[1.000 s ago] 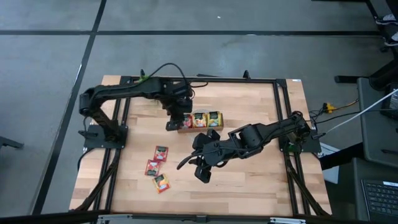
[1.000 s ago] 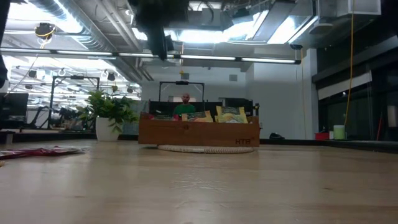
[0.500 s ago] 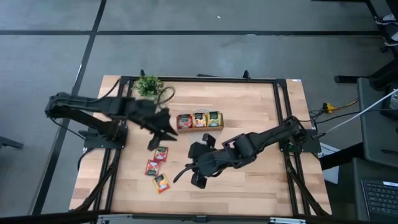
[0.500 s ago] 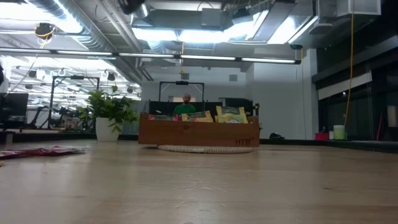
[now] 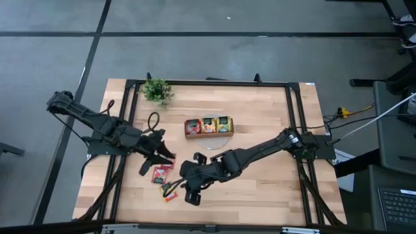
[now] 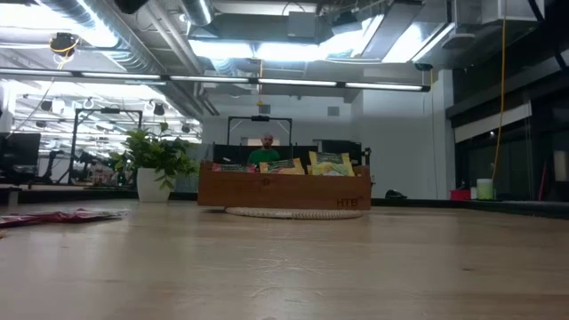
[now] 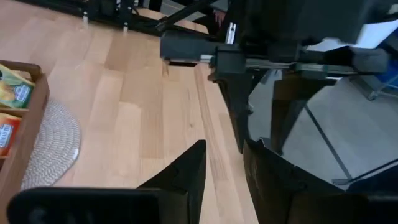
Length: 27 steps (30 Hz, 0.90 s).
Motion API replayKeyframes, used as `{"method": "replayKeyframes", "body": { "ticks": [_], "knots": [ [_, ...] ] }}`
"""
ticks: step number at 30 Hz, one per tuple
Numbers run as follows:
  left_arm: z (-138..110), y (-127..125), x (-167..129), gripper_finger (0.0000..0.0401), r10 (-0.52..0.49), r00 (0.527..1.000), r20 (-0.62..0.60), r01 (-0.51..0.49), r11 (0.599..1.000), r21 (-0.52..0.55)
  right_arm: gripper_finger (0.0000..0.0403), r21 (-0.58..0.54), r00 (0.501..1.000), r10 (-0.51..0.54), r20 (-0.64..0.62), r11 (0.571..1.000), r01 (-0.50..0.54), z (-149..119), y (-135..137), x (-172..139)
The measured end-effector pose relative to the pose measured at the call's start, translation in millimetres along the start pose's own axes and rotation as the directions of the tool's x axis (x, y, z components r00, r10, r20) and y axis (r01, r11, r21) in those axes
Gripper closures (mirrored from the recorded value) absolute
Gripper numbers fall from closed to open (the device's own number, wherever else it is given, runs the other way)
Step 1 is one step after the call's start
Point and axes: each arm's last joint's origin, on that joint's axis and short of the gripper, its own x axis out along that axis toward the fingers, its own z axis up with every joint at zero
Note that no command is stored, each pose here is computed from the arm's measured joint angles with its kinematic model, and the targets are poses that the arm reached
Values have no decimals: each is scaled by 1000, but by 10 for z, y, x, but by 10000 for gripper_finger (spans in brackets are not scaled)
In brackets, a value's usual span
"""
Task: Pick & Place Tea
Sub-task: Put the red tea bag into the left section of the wooden organizer
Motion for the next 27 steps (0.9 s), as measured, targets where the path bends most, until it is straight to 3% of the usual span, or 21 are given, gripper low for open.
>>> {"method": "replayKeyframes", "body": {
  "ticks": [12, 17, 23, 27],
  "knots": [
    [-469, -27, -62, 302, 79, 997, -16, -79, 997, -22, 256, 39, 999, -25, -27, 999, 26, -41, -109, 261],
    [-738, 83, -57, 302, 149, 979, -139, -163, 982, -95, 256, 50, 999, -31, -23, 998, 32, -16, -155, 280],
    [-973, 215, -90, 302, 261, 880, -396, -336, 932, -133, 256, 56, 999, -35, -22, 998, 36, -2, -184, 291],
    [-1064, 231, -50, 302, 270, 824, -499, -372, 921, -117, 256, 61, 999, -32, -12, 998, 33, 16, -194, 294]
  ]
}}
